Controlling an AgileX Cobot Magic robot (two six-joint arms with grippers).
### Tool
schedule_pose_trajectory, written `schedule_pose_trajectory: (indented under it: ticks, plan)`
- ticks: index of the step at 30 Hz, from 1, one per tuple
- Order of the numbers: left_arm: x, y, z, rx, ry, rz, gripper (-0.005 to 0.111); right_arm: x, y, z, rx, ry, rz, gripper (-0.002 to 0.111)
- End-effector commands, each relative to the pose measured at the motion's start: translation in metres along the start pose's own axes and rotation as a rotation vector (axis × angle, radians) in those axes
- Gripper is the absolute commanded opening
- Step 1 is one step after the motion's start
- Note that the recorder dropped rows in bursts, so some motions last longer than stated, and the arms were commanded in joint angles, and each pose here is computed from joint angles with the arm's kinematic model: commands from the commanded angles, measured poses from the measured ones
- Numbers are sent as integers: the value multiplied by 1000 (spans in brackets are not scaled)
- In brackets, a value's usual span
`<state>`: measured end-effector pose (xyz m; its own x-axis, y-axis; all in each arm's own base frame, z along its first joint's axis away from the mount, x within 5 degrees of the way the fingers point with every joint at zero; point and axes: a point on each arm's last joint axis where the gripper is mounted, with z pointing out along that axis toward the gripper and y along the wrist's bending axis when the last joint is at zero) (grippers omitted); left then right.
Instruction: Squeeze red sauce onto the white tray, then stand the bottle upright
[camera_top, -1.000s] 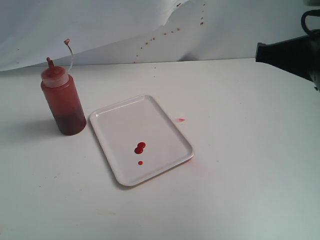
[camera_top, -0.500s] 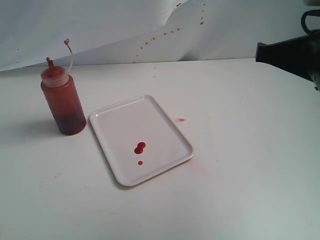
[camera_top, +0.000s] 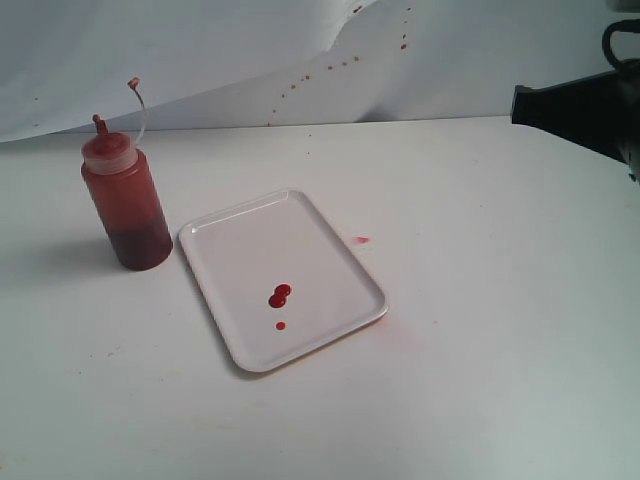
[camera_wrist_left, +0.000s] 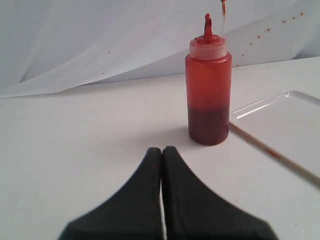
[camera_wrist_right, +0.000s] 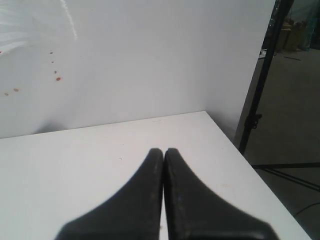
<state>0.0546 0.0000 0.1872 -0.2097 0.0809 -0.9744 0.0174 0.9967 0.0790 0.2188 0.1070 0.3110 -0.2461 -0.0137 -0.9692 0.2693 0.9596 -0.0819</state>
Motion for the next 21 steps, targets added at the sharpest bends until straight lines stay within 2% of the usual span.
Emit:
schedule_pose_trajectory:
  ticks: [1, 6, 10, 17, 21]
  plan:
    - [0, 0, 0, 4, -13, -9, 0, -1, -2, -1, 4, -7, 9, 0]
    - [0, 0, 0, 4, -12, -4, 0, -11, -13, -5, 70, -73, 11, 0]
    - [0, 0, 0, 4, -12, -4, 0, -24, -28, -15, 72, -117, 59, 0]
    - [0, 0, 0, 4, -12, -4, 0, -65, -83, -56, 30, -343, 215, 0]
    - [0, 0, 0, 4, -12, -4, 0, -75, -113, -68, -22, -393, 297, 0]
